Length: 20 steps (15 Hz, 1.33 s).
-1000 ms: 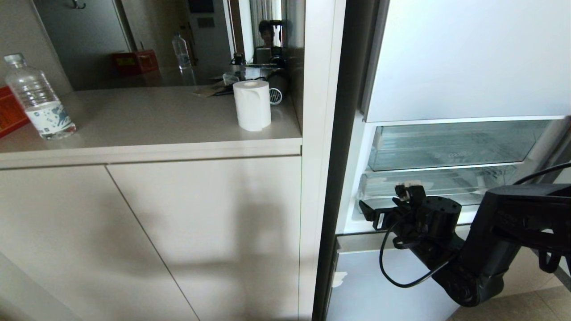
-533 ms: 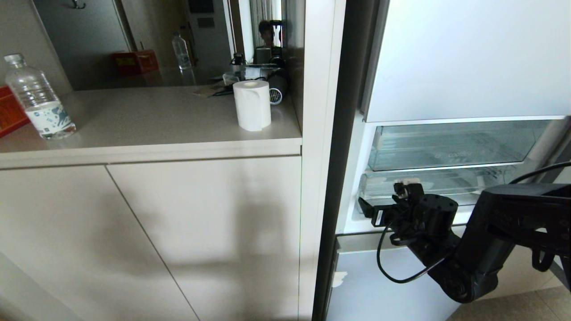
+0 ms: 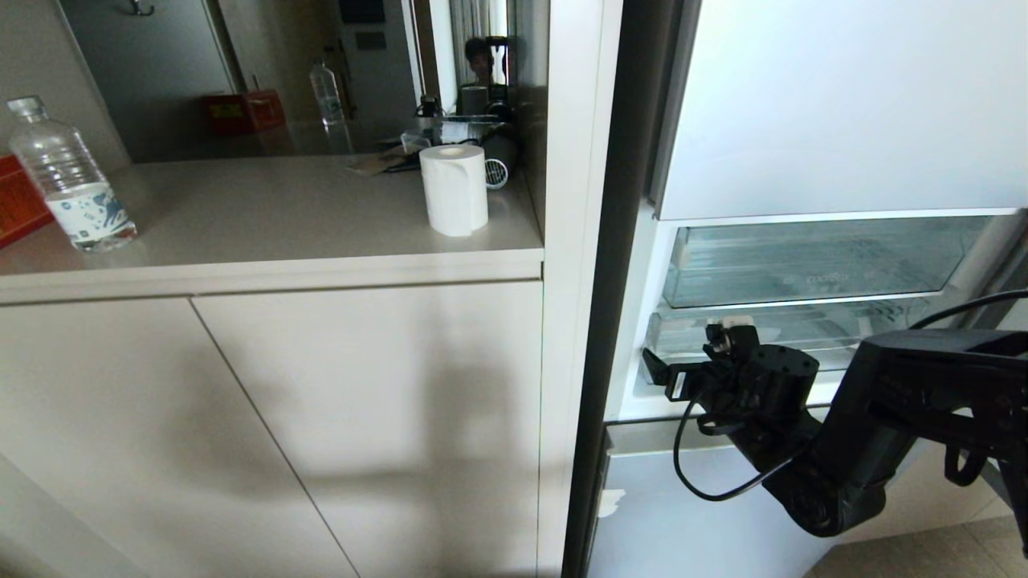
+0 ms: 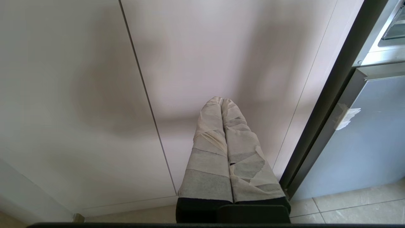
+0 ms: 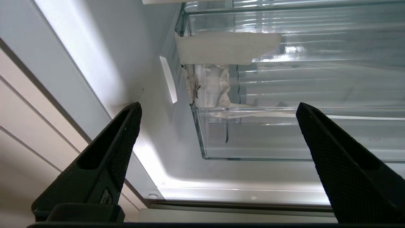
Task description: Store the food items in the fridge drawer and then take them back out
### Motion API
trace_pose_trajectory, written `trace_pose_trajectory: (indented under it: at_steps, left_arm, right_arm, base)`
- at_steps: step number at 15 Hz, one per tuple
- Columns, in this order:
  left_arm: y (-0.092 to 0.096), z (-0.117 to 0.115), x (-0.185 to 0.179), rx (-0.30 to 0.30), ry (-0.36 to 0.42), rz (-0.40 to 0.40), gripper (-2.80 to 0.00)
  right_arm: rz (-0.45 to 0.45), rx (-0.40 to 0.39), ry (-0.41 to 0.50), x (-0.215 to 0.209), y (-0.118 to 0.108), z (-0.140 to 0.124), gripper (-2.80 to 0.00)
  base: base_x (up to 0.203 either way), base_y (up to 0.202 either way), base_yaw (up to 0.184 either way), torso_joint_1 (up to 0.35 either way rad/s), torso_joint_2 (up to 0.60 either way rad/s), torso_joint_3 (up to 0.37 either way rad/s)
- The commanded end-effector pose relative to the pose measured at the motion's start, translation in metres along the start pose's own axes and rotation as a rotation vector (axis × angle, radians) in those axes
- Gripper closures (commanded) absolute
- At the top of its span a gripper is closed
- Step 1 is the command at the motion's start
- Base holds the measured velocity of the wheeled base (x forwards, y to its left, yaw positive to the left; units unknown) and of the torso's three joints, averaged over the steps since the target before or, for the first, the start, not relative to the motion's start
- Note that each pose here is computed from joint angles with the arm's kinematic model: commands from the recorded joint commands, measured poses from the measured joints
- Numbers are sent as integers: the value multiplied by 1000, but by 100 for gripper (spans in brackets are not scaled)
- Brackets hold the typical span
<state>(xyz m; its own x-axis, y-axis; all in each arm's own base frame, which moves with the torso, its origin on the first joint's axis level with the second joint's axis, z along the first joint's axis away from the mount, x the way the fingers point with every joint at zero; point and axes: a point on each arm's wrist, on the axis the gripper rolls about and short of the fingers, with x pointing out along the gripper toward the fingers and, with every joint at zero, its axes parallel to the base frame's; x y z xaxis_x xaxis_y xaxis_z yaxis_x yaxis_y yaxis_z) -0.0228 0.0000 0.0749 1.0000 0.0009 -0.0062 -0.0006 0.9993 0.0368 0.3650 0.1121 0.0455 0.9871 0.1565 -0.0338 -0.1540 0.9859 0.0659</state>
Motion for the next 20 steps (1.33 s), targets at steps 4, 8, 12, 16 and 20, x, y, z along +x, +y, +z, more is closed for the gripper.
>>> trace_pose_trajectory:
  at_steps: [4, 8, 12, 16, 20]
  left_arm:
    - [0, 0, 0, 0, 1, 1, 0]
    - [0, 0, 0, 0, 1, 1, 0]
    - [0, 0, 0, 0, 1, 1, 0]
    - [0, 0, 0, 0, 1, 1, 0]
    - [0, 0, 0, 0, 1, 1, 0]
  right_arm:
    - [0, 3, -20, 5, 1, 0, -280]
    - [-13, 5, -36, 8, 1, 3, -280]
    - [-12, 4, -32, 11, 1, -1, -280]
    - [-9, 2, -32, 14, 2, -3, 0]
    - [11, 4, -48, 17, 11, -2, 0]
  base:
    - [0, 0, 0, 0, 0, 0]
    - [0, 0, 0, 0, 0, 0]
    - [0, 0, 0, 0, 0, 0]
    - [0, 0, 0, 0, 0, 0]
    - [0, 0, 0, 0, 0, 0]
